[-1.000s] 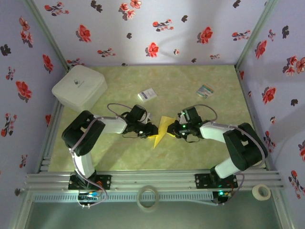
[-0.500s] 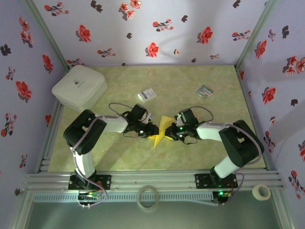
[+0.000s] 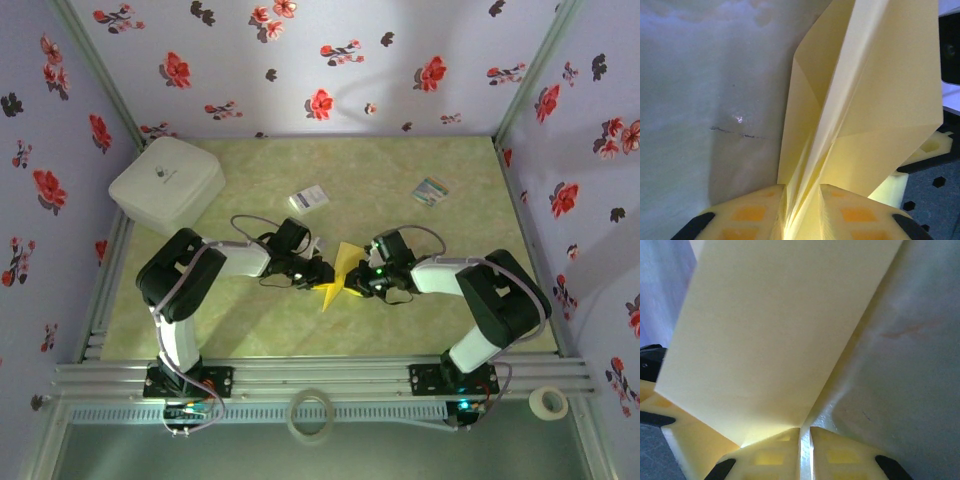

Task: Fold a paper plane with a square sheet of paper (pick it up from the middle)
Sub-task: Move a paper plane to the center of the table, then reset both arms

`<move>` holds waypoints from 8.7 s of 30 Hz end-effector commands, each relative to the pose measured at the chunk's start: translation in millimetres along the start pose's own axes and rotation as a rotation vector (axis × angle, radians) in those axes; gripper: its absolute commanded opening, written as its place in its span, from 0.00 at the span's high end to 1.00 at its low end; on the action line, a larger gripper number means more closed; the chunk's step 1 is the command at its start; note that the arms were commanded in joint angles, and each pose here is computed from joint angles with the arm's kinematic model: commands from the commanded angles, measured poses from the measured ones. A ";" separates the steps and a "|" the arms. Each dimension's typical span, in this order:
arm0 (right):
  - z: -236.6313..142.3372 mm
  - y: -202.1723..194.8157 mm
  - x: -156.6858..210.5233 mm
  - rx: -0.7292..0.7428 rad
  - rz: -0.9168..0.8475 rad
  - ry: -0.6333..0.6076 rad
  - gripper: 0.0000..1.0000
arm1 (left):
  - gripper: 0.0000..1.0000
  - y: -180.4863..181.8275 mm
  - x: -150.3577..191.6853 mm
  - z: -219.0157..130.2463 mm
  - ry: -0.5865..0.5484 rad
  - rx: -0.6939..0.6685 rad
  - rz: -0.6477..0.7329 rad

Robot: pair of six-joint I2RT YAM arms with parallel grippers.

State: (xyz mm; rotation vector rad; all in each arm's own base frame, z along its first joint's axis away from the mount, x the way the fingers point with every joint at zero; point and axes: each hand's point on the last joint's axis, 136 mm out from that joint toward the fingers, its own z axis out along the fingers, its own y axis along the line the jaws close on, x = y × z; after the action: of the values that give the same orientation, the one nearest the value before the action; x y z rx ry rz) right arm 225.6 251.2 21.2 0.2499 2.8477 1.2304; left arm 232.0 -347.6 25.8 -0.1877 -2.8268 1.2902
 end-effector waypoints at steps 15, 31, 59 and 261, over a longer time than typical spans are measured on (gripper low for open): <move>6.0 -6.4 4.8 0.003 0.019 0.014 0.87 | 0.80 -11.1 4.0 9.5 0.050 0.046 0.058; -15.8 -3.9 -3.3 0.070 -0.027 -0.072 0.86 | 0.95 -19.4 -1.4 -16.4 -0.061 -0.149 0.187; -30.3 25.0 -19.8 0.022 -0.021 -0.148 0.84 | 0.96 30.1 -6.3 -58.6 -0.235 -0.632 0.112; -243.1 -124.6 -202.2 0.796 -0.368 -1.265 0.01 | 0.00 209.0 -116.0 -344.5 -1.254 -0.936 0.293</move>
State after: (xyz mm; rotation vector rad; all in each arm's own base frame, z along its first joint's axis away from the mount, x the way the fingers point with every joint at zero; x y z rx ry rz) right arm 379.4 -35.0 74.1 0.2781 1.9487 -0.2209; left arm 391.1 28.5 89.3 0.2804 -4.3391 -0.2748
